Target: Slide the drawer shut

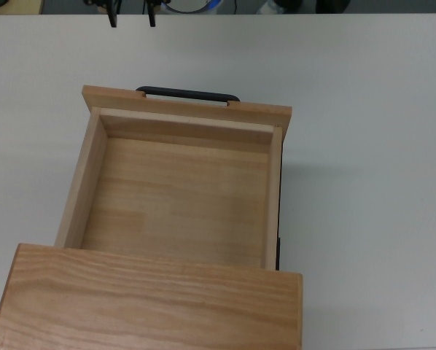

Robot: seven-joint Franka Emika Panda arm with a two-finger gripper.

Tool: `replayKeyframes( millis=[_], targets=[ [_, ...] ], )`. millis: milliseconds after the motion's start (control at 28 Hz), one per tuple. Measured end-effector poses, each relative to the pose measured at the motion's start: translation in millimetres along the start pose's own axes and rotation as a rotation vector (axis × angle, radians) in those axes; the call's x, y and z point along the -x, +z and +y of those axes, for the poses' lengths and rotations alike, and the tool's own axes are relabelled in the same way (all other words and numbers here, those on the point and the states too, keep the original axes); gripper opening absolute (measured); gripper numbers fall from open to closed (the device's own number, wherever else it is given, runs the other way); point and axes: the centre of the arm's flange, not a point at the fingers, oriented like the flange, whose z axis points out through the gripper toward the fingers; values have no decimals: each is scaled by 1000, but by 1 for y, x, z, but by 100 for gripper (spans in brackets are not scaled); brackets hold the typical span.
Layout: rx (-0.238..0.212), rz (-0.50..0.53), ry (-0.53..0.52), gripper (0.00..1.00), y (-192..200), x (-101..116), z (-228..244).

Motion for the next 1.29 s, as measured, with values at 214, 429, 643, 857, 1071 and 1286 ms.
replayKeyframes(
  millis=[214, 429, 643, 857, 1071, 1286],
  targets=[
    [-1, -7, -1, 29, 3, 0, 0],
    [-4, -26, -16, 8, 13, -3, -8],
    [-9, -58, -44, 1, 29, -6, -24],
    [-9, -96, -80, 1, 48, -8, -45],
    [23, -135, -70, 1, 78, -21, -59],
    [69, -71, 1, 1, 112, -51, -67]
  ],
)
